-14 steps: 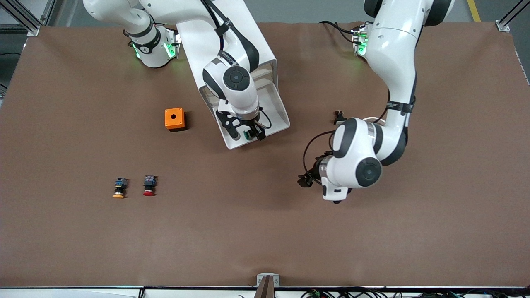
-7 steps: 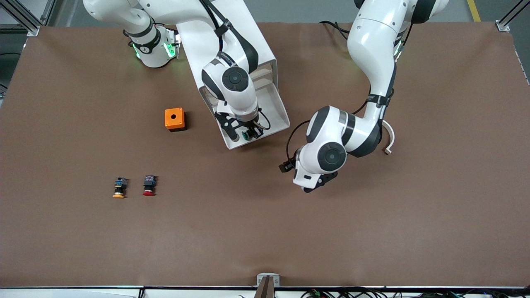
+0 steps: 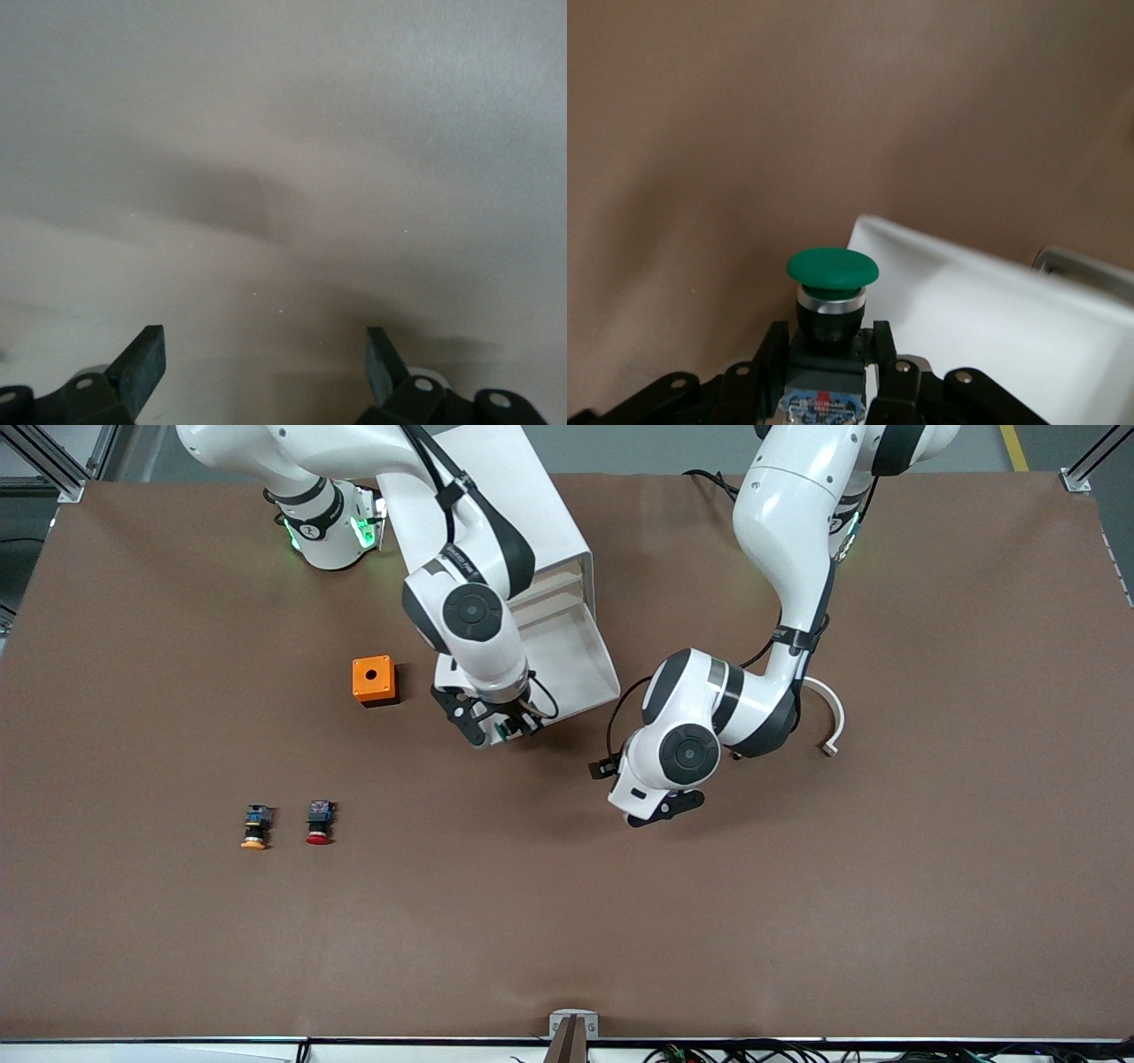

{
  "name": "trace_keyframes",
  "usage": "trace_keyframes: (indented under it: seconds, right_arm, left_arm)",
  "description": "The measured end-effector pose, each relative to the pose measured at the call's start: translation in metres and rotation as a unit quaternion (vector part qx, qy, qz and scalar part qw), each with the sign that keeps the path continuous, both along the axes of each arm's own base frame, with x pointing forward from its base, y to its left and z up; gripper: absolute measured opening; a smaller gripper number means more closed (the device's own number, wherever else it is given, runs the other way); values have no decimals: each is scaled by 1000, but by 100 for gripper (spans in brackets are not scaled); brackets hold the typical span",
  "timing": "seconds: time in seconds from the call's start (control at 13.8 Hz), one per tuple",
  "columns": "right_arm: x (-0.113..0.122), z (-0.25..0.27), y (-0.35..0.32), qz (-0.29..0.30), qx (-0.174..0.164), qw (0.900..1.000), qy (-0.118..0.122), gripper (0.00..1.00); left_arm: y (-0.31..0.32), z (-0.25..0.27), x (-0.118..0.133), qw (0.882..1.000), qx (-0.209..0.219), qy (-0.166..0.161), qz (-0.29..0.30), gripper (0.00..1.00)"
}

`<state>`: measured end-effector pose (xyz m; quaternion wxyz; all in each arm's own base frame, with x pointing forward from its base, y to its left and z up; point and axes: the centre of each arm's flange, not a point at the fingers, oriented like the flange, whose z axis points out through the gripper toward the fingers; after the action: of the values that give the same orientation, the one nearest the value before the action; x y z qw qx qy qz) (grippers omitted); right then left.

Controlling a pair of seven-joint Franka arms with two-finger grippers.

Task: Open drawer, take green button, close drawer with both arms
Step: 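Carry the green button toward the red button while the left gripper nears the drawer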

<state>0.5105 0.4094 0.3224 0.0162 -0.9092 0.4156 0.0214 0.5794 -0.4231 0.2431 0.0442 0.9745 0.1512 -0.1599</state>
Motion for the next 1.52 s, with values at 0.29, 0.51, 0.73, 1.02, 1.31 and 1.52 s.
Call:
trace_keyframes:
  seconds: [0.29,0.51,0.73,1.02,1.31,1.52]
  right_arm:
    - [46,33,-63,52,17,998,-1,43]
    - [88,54,-131,134,42,990,0,43]
    - [119,61,-207,224,53,973,-9,43]
    - [136,49,-259,354,55,933,-28,43]
    - [155,1,-285,414,45,908,-51,43]
    - [163,-42,-294,419,38,905,-54,43]
  left_arm:
    - [-16,-11,-14,1000,-5,6,5,100]
    - [-32,-15,-28,1000,4,13,11,100]
    - [-49,-29,-46,1000,15,21,8,100]
    - [-69,-39,-67,999,27,28,11,100]
    - [-89,-39,-87,999,38,32,20,100]
    - [-104,-41,-105,998,43,38,19,100]
